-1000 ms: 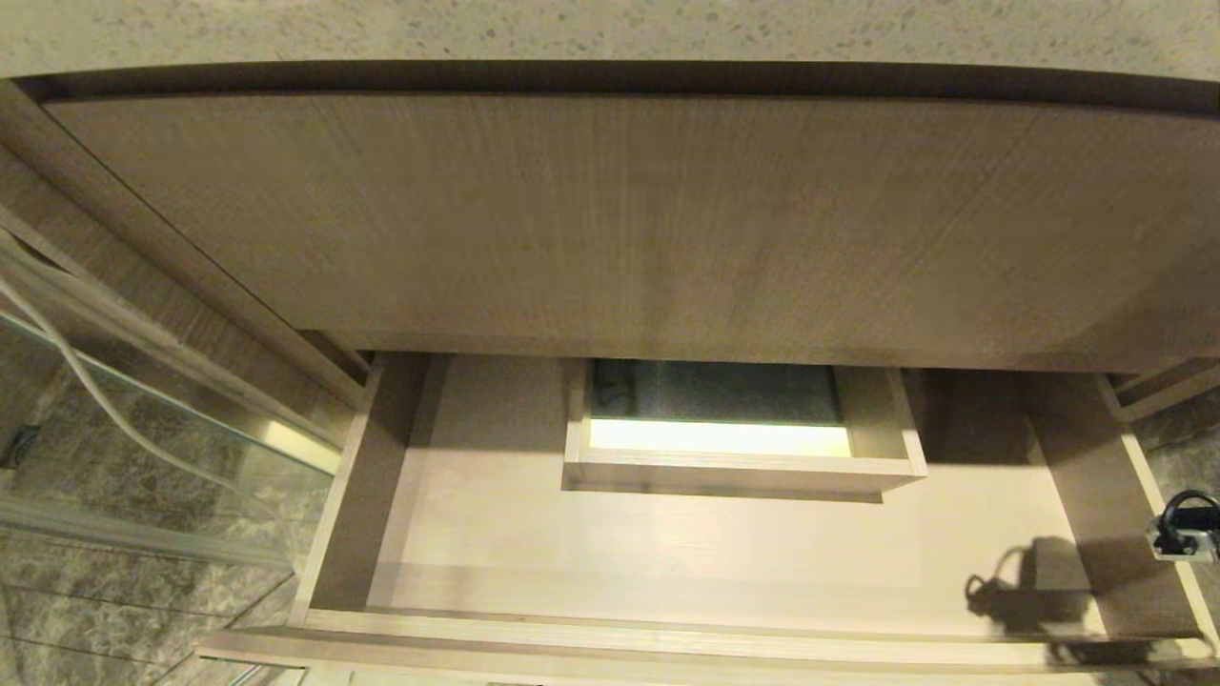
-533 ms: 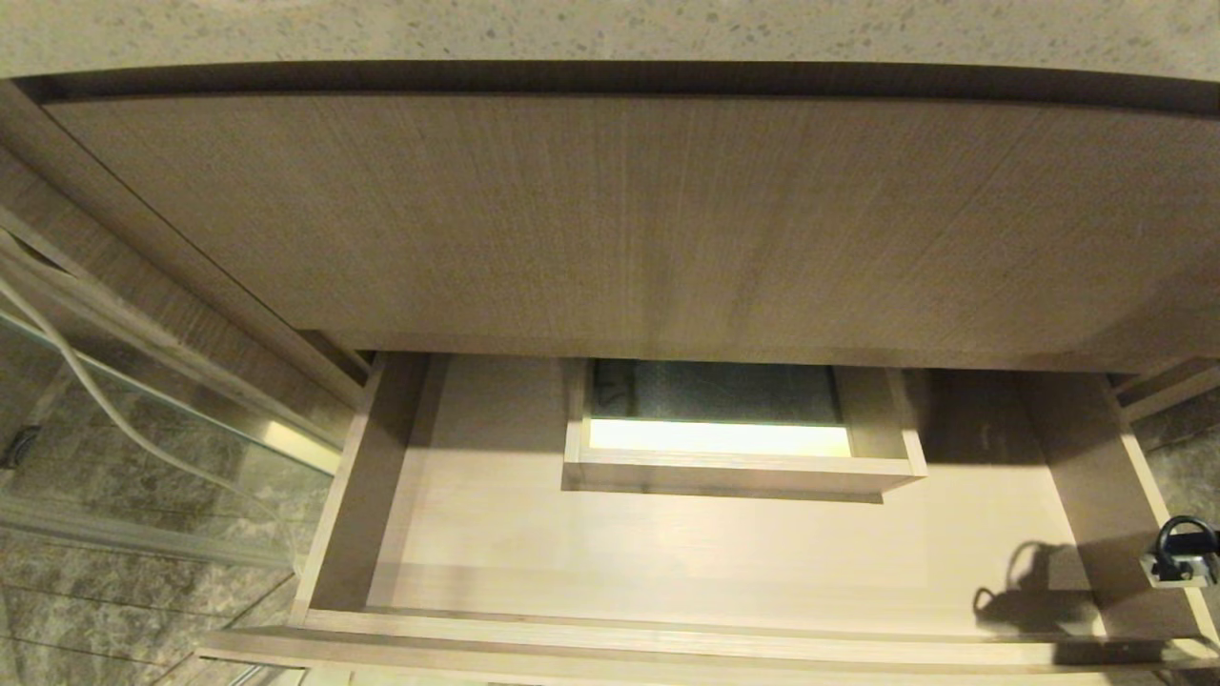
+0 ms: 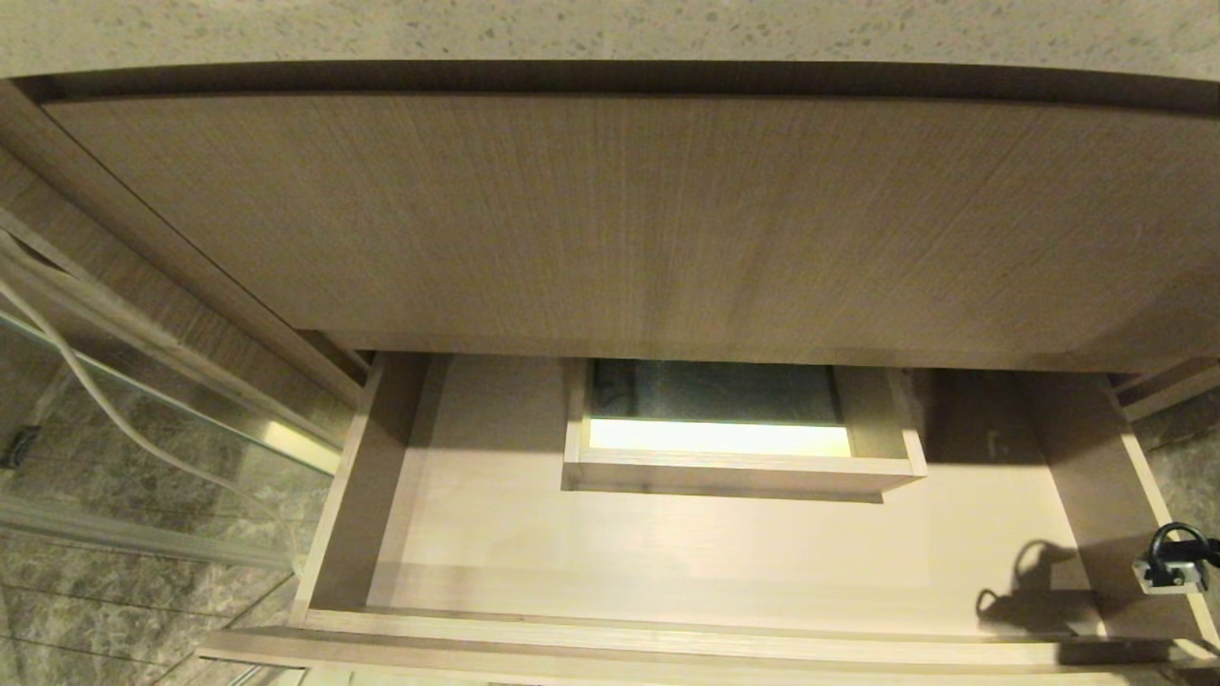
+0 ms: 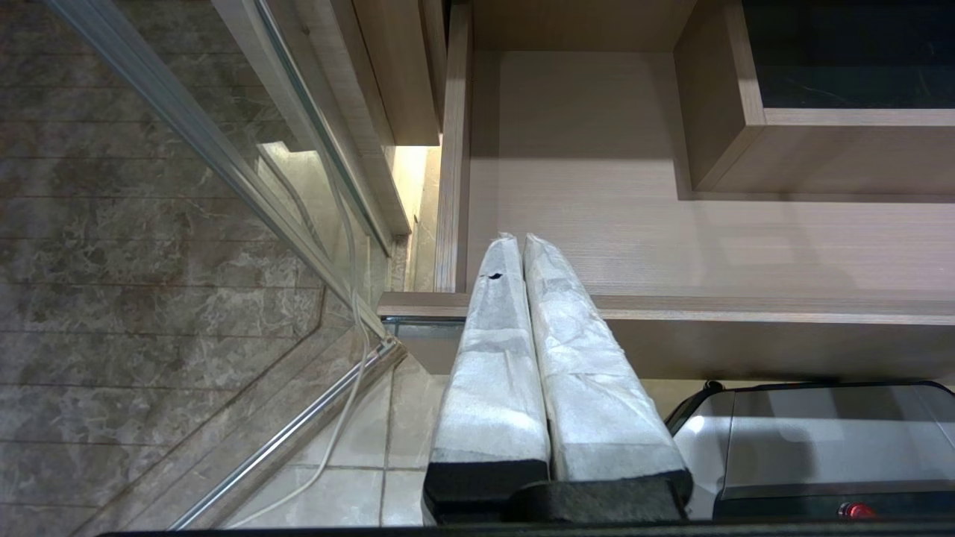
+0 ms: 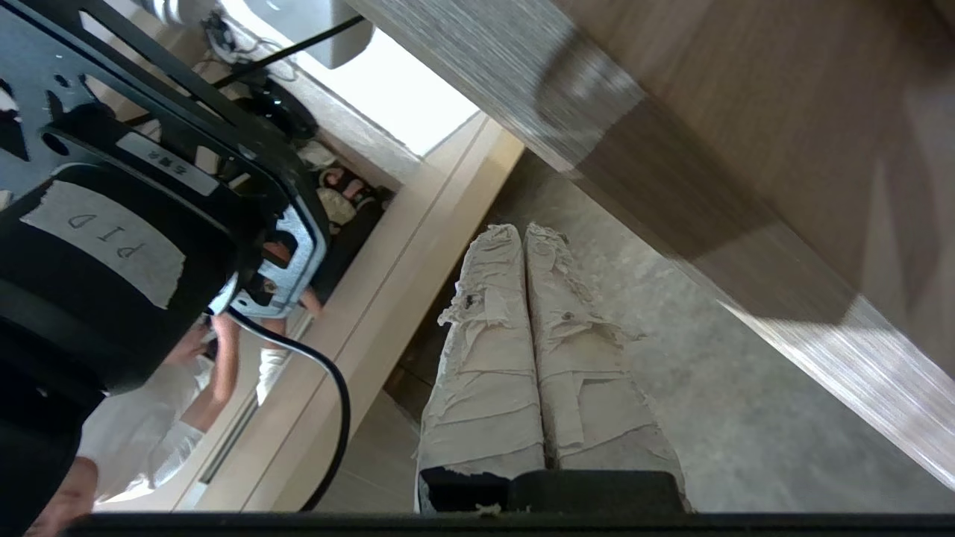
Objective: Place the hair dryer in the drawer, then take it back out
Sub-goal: Close the drawer
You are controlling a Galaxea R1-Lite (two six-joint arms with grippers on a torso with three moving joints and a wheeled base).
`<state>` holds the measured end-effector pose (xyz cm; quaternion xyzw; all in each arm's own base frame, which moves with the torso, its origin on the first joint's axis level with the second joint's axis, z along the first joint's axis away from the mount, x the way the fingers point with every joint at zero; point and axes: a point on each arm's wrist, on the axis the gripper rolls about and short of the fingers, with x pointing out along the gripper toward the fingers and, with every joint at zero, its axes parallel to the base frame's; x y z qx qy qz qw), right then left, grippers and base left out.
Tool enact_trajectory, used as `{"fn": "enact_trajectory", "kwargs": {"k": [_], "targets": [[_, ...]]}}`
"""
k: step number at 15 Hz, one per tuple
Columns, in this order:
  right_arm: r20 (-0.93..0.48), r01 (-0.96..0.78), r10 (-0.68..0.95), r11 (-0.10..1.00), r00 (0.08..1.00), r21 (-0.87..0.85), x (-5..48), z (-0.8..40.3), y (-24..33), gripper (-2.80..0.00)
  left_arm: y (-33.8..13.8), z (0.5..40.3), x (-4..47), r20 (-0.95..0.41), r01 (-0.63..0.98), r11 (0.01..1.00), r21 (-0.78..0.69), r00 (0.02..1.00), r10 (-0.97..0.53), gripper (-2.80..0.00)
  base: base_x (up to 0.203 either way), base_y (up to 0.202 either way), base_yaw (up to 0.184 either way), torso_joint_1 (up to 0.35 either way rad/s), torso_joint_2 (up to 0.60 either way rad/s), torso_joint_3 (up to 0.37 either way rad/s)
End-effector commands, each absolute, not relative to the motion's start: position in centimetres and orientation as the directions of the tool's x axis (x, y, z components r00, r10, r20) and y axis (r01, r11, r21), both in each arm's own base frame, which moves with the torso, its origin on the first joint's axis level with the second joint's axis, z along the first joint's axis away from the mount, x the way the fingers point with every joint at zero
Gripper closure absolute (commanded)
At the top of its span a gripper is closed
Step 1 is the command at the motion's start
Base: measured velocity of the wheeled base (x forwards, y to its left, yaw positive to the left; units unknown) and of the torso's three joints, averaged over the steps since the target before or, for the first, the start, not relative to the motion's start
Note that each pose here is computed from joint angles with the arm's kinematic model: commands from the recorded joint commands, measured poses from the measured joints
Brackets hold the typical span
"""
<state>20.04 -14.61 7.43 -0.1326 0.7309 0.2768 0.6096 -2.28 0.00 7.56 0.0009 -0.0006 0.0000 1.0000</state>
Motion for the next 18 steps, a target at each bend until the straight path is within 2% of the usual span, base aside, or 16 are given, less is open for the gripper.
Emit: {"fn": "enact_trajectory", "kwargs": {"k": [1,4,6,8,12,14,16,17,18], "targets": [[-0.958,-0.532,0.157,0.804,-0.24,0.265,20.3,6.9,-14.8,0.0,0.0,7.6,-2.3,0.003,0.0,1.0,0.002,1.0,0.0,0.0,0.0,0.0,0.0,0.0,0.0,0.0],[-0.962,-0.534,0.159,0.806,-0.222,0.256,21.1,6.6,-15.3,0.0,0.0,7.6,-2.3,0.003,0.0,1.0,0.002,1.0,0.0,0.0,0.0,0.0,0.0,0.0,0.0,0.0],[-0.978,-0.545,0.143,0.813,-0.153,0.204,22.2,6.5,-16.0,0.0,0.0,7.6,-2.3,0.003,0.0,1.0,0.002,1.0,0.0,0.0,0.0,0.0,0.0,0.0,0.0,0.0],[-0.989,-0.557,0.144,0.819,-0.031,0.137,23.3,6.5,-16.6,0.0,0.0,7.6,-2.3,0.003,0.0,1.0,0.002,1.0,0.0,0.0,0.0,0.0,0.0,0.0,0.0,0.0],[-0.982,-0.558,0.157,0.826,0.105,0.072,23.6,7.9,-16.6,0.0,0.0,7.6,-2.3,0.002,0.0,1.0,0.002,1.0,0.0,0.0,0.0,0.0,0.0,0.0,0.0,0.0],[-0.947,-0.562,0.212,0.826,0.242,0.041,23.5,9.7,-16.4,0.0,0.0,7.6,-2.3,0.002,0.0,1.0,0.002,1.0,0.0,0.0,0.0,0.0,0.0,0.0,0.0,0.0],[-0.933,-0.562,0.225,0.827,0.282,0.029,23.4,10.1,-16.4,0.0,0.0,7.6,-2.3,0.002,0.0,1.0,0.002,1.0,0.0,0.0,0.0,0.0,0.0,0.0,0.0,0.0],[-0.905,-0.566,0.237,0.824,0.355,-0.007,23.6,10.8,-16.3,0.0,0.0,7.6,-2.3,0.002,0.0,1.0,0.002,1.0,0.0,0.0,0.0,0.0,0.0,0.0,0.0,0.0],[-0.828,-0.582,0.287,0.811,0.481,-0.057,23.8,12.2,-16.1,0.0,0.0,7.6,-2.3,0.002,0.0,1.0,0.002,1.0,0.0,0.0,0.0,0.0,0.0,0.0,0.0,0.0]]}}
